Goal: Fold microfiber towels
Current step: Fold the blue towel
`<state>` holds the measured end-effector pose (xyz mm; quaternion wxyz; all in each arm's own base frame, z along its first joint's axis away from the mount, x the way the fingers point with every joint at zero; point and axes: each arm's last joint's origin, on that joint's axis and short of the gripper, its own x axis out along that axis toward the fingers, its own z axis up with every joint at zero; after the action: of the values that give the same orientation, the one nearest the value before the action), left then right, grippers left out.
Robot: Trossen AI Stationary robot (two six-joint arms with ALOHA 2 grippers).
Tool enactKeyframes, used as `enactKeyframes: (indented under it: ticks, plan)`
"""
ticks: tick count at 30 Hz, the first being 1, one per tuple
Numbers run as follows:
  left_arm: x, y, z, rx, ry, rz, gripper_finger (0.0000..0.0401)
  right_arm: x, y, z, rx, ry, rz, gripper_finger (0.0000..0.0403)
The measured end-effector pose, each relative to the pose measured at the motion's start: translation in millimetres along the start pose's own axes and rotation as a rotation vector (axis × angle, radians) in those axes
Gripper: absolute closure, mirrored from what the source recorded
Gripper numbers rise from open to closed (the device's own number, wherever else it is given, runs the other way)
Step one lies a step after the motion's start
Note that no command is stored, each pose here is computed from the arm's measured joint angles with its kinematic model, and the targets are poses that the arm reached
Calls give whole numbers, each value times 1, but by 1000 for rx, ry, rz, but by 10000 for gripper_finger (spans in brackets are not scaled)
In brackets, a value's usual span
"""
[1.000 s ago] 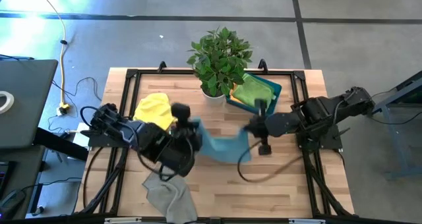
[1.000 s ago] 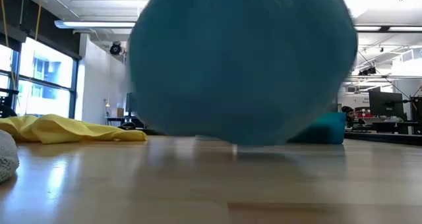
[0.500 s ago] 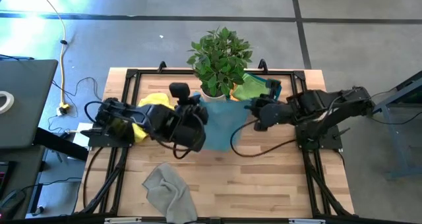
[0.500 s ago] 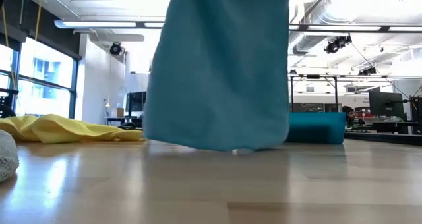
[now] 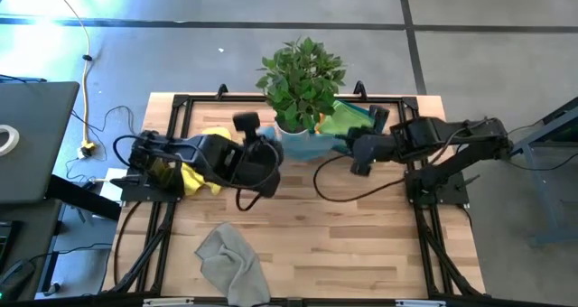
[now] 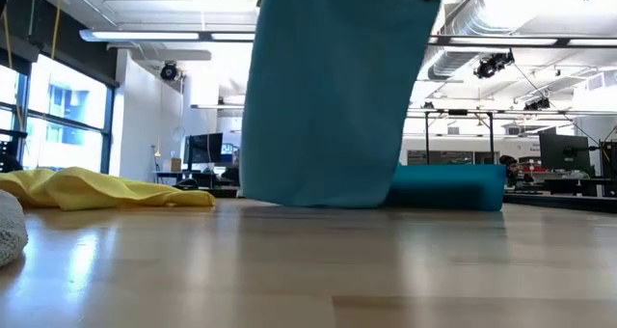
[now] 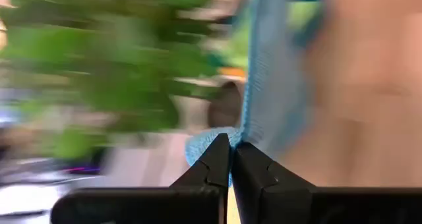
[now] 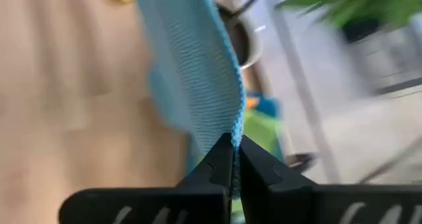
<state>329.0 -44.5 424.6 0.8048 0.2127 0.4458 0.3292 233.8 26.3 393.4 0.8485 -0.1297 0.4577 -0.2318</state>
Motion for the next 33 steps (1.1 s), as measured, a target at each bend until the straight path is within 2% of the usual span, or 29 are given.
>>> enactKeyframes:
  ticks: [2,4,11,16,20,26,33]
  plan:
    - [-3,-11,-1,-41,27,-148,401,-2,8,-3,41,42,83,402]
    - [-2,-28,-6,-46,75,-233,401,-2,19,-6,75,97,159,402]
    - [13,-104,-38,-9,196,-276,401,27,95,-33,-12,189,287,402]
    - [17,-155,-55,-57,169,-416,401,46,143,-57,54,157,455,402]
    - [13,-187,-68,-89,141,-542,401,52,169,-73,127,117,580,402]
    - [0,-206,-78,-133,152,-657,401,50,190,-84,194,118,751,402]
    - [-11,-214,-78,-134,149,-767,401,42,199,-84,170,91,883,402]
